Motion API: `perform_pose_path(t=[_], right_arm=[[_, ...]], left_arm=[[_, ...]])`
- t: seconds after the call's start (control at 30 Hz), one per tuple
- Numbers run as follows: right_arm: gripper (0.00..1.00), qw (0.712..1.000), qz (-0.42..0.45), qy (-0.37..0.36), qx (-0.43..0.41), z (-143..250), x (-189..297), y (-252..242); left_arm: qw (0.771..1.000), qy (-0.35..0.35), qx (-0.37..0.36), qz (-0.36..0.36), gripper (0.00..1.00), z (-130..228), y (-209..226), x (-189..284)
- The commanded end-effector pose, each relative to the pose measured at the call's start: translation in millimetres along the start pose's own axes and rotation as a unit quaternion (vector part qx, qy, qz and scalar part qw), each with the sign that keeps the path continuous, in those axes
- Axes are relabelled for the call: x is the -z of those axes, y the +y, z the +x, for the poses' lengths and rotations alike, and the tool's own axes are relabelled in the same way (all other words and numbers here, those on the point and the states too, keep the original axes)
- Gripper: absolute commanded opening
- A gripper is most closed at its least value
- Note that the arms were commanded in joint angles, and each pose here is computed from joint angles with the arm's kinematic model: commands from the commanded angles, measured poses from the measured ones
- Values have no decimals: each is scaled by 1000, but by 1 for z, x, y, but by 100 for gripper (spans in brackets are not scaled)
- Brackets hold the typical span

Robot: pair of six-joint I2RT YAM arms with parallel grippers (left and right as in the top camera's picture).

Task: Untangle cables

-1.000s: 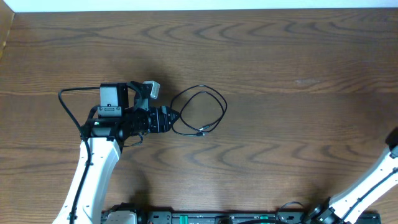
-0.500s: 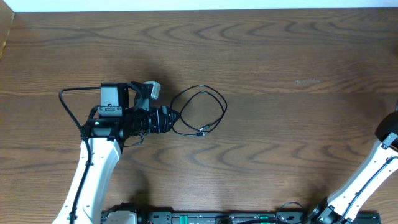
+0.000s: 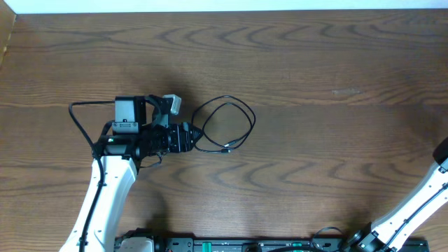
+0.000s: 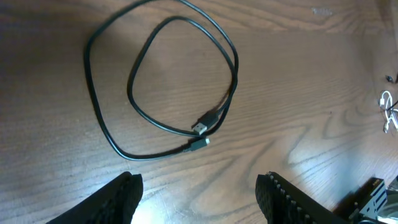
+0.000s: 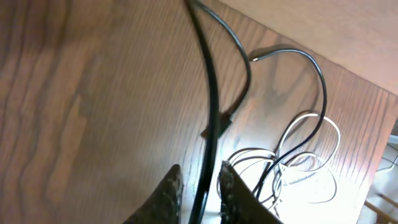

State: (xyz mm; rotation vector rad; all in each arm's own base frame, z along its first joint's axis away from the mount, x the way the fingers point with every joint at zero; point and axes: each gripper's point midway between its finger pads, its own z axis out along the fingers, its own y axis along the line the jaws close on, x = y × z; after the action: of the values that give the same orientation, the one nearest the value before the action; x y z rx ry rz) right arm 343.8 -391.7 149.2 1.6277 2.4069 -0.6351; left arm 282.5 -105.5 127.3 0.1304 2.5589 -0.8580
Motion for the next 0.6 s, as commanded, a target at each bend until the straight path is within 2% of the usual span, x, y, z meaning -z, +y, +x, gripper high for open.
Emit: perform_pose_path(t=[0.0,0.1,0.17,0.2,0.4,0.57], right_arm=[[25,1000,1,-11,-12,-4,6,-1],[59,1000,-22,-12,10,-4,7,11],[93,999,-39,-10,25,-3,9,18],[99,999,-43,-9,27,-2,9,20],[99,998,-55,-7,43,1,11,29],[99,990,-119,9,75,12,19,58]], left_arm=[[1000,6,3,6,64,3,0,-3],[1000,8,5,6,64,3,0,-4],[1000,9,5,6,64,3,1,-5],[1000,10,6,6,64,3,1,-5],[1000,10,6,6,64,4,1,-5],[1000,10,6,6,64,3,1,-5]])
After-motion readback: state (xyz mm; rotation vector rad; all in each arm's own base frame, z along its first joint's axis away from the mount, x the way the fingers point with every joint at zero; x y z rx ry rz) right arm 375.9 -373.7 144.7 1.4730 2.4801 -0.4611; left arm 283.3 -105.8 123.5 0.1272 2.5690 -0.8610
